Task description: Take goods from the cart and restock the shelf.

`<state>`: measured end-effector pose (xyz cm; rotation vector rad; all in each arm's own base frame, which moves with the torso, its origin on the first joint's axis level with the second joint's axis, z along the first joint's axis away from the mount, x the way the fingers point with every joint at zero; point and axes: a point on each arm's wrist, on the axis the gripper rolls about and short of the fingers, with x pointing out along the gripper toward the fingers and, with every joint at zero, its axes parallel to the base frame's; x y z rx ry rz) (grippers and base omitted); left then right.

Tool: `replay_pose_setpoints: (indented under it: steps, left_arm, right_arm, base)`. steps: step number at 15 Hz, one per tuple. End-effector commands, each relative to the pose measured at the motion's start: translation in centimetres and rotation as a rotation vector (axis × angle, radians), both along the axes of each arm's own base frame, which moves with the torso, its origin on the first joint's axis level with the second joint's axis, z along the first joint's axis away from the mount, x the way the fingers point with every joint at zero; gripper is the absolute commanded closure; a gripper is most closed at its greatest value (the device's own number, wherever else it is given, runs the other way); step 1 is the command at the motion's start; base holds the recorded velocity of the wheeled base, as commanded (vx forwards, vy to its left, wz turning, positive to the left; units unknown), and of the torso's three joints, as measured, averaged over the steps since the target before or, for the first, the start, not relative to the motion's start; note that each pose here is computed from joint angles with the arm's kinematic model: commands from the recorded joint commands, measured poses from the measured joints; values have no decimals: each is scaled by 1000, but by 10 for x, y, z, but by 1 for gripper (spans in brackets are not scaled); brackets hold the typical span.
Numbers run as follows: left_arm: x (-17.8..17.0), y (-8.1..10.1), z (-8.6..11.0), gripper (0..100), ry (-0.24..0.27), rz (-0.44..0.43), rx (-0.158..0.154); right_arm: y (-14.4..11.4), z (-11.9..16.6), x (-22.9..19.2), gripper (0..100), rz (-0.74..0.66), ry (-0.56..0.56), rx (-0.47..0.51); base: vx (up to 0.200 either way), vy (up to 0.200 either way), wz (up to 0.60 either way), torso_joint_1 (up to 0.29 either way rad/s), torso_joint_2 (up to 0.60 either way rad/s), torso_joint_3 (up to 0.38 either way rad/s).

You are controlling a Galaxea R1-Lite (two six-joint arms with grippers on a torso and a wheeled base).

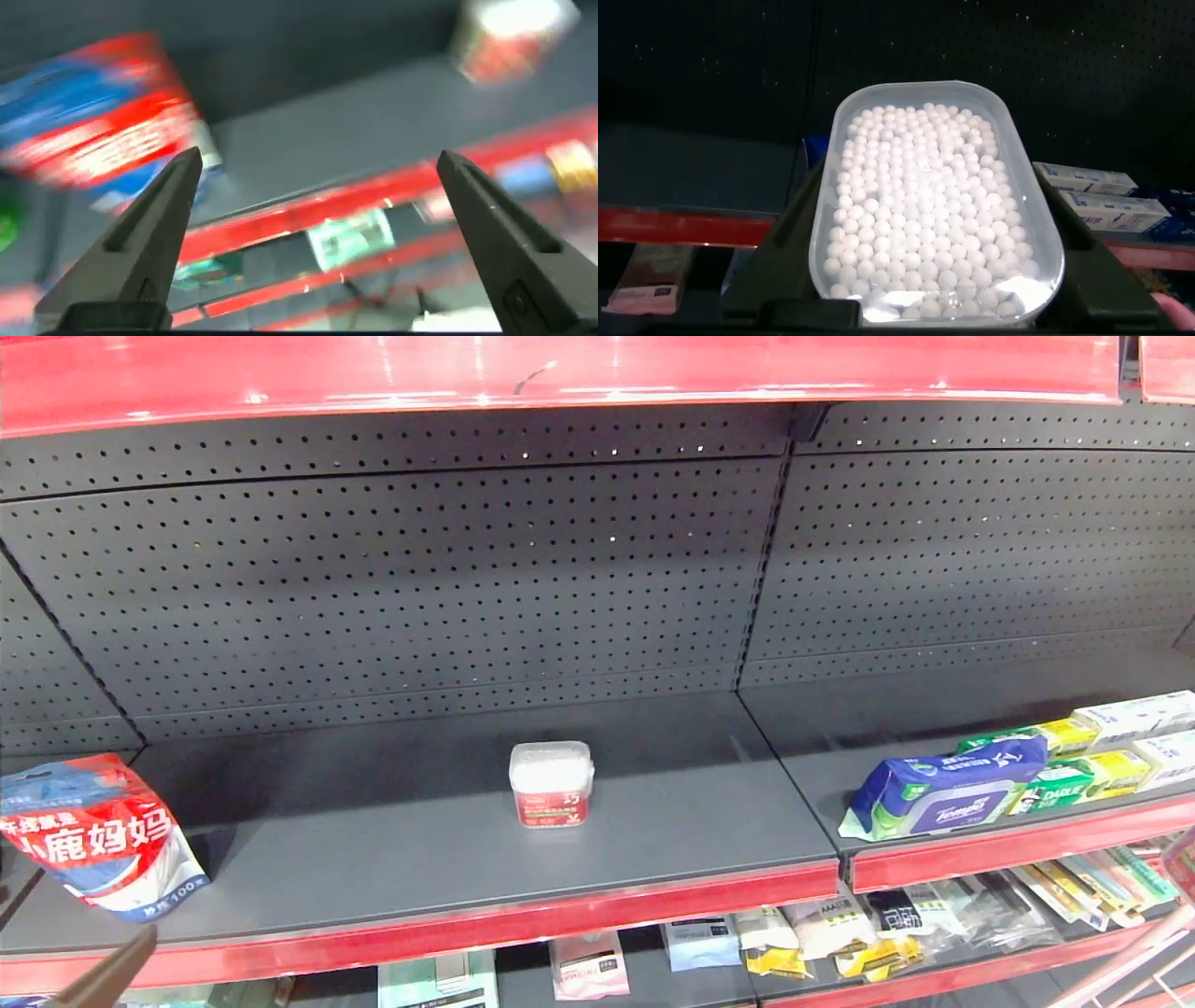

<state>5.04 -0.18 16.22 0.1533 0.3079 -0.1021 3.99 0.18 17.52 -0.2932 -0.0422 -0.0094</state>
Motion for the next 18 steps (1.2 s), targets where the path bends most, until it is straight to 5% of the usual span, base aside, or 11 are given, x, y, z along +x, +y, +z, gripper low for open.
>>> replay_pose_setpoints:
  steps: [1, 4, 8, 11, 13, 16, 18]
  left_arm:
    - [58, -4, -8, 0, 187, -222, 15]
    - [99, -8, -7, 0, 236, -424, -5]
    - [146, -11, -27, 0, 299, -658, 24]
    - [187, -12, -36, 0, 294, -752, 55]
    - [208, -15, -33, 0, 267, -799, 35]
    - [229, -15, -43, 0, 259, -839, 61]
    - [238, -17, -49, 0, 259, -871, 43]
  right_arm:
    - [0, -3, 1, 100, 2, 19, -19]
    - [0, -6, 0, 100, 0, 49, -25]
    - [0, -12, 0, 100, -8, 74, -44]
    - [0, -22, -2, 100, -6, 121, -46]
    - [0, -26, -3, 100, 4, 131, -40]
    - [-1, -36, -9, 100, 14, 134, -17]
    - [-1, -39, -9, 100, 8, 142, 13]
  base:
    - [0, 0, 0, 0, 0, 0]
    - [0, 0, 0, 0, 0, 0]
    - [0, 0, 0, 0, 0, 0]
    - [0, 0, 0, 0, 0, 0]
    - [0, 0, 0, 0, 0, 0]
    - [0, 0, 0, 0, 0, 0]
    - [0, 0, 0, 0, 0, 0]
